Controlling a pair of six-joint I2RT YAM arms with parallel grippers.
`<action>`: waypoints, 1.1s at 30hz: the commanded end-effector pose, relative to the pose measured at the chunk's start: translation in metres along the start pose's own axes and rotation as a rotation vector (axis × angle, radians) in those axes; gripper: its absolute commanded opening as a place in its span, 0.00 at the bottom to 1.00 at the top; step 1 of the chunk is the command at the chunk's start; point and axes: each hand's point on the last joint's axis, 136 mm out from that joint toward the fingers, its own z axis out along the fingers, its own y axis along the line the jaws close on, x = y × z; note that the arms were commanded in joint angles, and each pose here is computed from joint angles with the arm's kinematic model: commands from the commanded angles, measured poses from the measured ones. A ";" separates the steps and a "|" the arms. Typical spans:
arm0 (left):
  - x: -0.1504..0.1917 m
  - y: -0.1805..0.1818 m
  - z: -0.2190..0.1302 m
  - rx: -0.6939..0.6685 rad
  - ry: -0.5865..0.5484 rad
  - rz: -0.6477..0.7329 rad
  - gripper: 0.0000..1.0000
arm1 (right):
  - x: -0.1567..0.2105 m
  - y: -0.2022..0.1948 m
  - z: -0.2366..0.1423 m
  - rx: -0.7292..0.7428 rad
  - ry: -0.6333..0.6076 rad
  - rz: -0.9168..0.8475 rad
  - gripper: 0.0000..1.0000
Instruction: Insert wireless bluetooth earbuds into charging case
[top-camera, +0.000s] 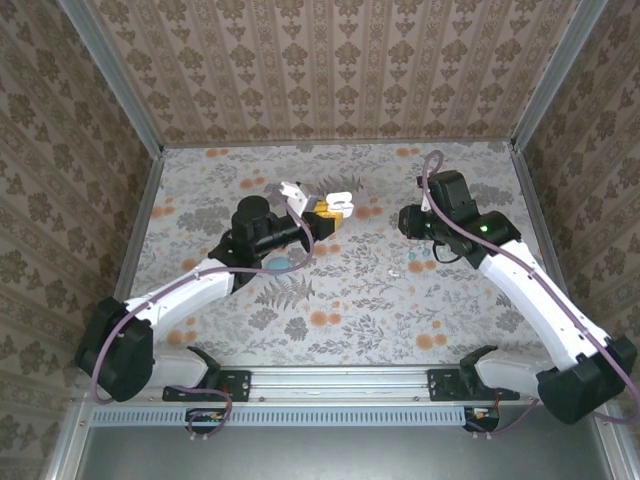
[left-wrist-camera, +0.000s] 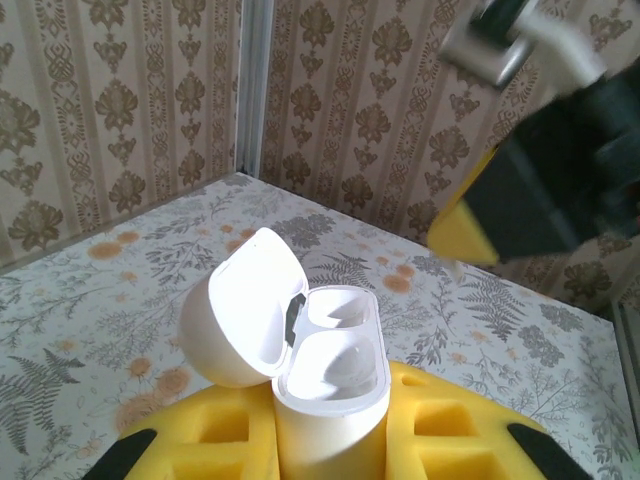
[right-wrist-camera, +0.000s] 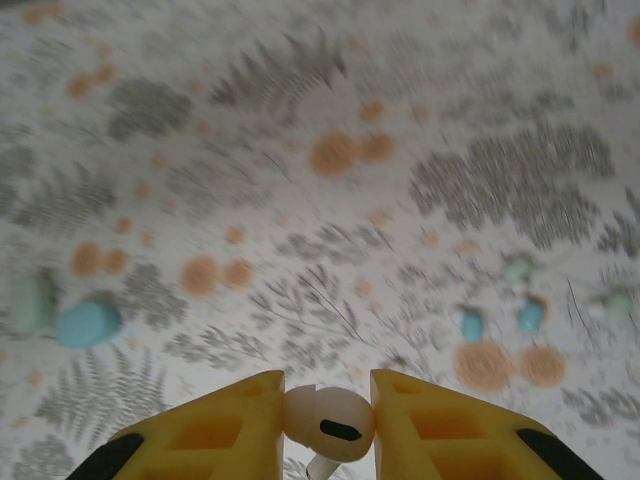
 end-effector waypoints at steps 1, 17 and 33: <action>-0.027 -0.015 0.006 0.063 -0.057 0.023 0.21 | -0.035 0.017 -0.025 -0.022 -0.147 -0.076 0.28; -0.038 -0.044 0.011 0.162 -0.097 0.079 0.21 | -0.065 0.103 -0.053 -0.233 -0.283 -0.226 0.28; -0.046 -0.045 0.008 0.151 -0.122 0.064 0.21 | -0.049 0.111 -0.032 -0.233 -0.240 -0.280 0.27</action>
